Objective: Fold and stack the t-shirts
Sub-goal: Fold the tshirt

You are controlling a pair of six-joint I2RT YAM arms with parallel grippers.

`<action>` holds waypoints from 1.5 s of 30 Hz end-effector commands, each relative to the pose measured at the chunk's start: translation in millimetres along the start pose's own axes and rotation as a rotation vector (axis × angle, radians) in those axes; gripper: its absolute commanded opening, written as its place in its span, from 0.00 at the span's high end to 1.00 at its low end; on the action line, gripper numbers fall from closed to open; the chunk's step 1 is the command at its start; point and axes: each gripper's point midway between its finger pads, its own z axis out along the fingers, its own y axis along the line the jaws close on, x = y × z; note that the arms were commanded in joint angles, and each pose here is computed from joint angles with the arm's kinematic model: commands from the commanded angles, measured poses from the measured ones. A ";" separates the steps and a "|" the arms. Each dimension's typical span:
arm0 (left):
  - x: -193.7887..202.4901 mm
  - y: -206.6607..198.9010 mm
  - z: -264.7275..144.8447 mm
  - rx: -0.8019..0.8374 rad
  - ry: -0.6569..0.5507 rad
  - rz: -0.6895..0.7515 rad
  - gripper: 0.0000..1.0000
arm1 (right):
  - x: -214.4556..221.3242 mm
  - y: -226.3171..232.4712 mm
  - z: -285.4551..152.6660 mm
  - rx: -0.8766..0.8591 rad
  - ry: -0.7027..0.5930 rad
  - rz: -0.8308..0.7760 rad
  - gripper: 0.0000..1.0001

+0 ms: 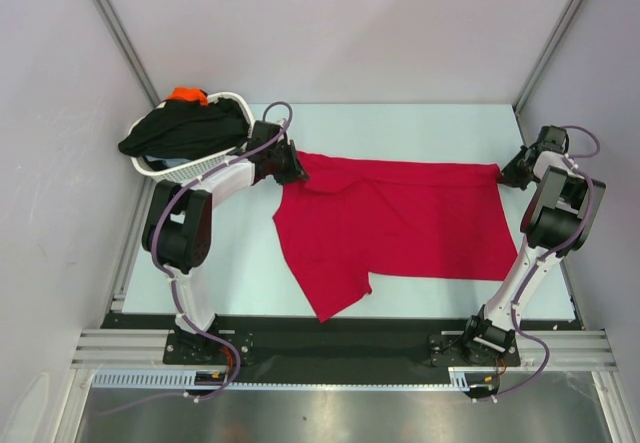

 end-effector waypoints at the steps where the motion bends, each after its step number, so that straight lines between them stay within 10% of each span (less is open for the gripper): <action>1: -23.4 -17.5 -12.4 0.041 -0.062 0.035 1.00 | -23.5 14.4 -15.7 -0.024 -0.046 -0.010 1.00; 45: -32.7 -19.6 -65.9 0.110 -0.029 -0.011 1.00 | -7.0 9.5 -66.7 0.129 0.103 0.027 1.00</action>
